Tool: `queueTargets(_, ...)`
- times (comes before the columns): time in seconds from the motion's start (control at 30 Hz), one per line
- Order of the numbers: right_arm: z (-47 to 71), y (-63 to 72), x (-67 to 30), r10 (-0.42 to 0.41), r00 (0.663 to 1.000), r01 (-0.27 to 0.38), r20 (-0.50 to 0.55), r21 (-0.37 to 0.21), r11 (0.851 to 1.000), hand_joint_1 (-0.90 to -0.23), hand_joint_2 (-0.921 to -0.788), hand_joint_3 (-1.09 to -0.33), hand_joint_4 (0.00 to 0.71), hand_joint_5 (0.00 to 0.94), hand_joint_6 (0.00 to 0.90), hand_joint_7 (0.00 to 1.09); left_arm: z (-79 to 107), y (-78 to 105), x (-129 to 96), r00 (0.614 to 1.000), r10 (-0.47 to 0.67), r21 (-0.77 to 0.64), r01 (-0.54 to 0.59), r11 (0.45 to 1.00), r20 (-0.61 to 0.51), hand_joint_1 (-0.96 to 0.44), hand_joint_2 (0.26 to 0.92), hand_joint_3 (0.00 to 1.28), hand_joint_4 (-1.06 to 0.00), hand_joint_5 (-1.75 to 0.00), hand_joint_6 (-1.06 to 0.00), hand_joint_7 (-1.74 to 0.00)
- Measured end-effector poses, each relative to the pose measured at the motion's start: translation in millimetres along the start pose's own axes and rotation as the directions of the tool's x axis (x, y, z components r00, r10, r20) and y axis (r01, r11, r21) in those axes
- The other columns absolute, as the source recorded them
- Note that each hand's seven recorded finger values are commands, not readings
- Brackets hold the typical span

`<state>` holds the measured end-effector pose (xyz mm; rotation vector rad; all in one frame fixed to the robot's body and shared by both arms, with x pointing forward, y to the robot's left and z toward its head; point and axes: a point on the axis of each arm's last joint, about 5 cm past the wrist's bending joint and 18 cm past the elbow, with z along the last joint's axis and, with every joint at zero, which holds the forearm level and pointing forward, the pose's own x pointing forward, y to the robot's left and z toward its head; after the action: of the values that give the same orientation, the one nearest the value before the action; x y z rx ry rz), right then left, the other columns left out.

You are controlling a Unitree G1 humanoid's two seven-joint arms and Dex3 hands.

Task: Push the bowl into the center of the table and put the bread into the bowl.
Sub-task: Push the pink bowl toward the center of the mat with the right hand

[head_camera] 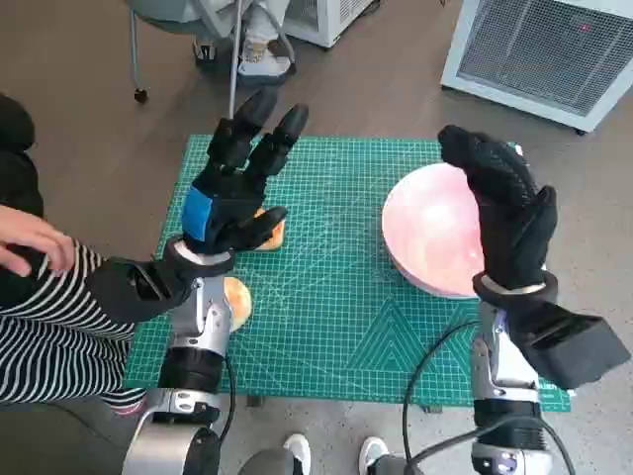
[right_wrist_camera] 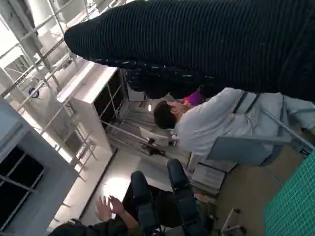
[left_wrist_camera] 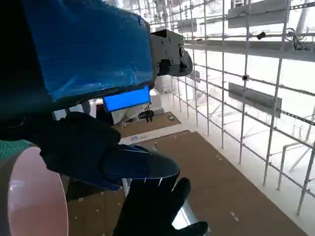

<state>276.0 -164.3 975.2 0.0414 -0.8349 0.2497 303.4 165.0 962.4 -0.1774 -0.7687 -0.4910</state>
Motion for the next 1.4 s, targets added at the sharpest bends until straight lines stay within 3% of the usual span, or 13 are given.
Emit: queueTargets(1.4, 2.8, 0.5, 1.4, 0.001, 1.000, -0.001, 0.012, 0.006, 1.000, -0.709, -0.921, -0.710, 0.182, 0.002, 0.105, 0.39, 0.9, -1.3, -1.6, 1.000, 0.028, 0.004, -0.028, 1.000, 0.002, -0.57, 0.921, 0.33, -0.17, 0.00, 0.00, -0.36)
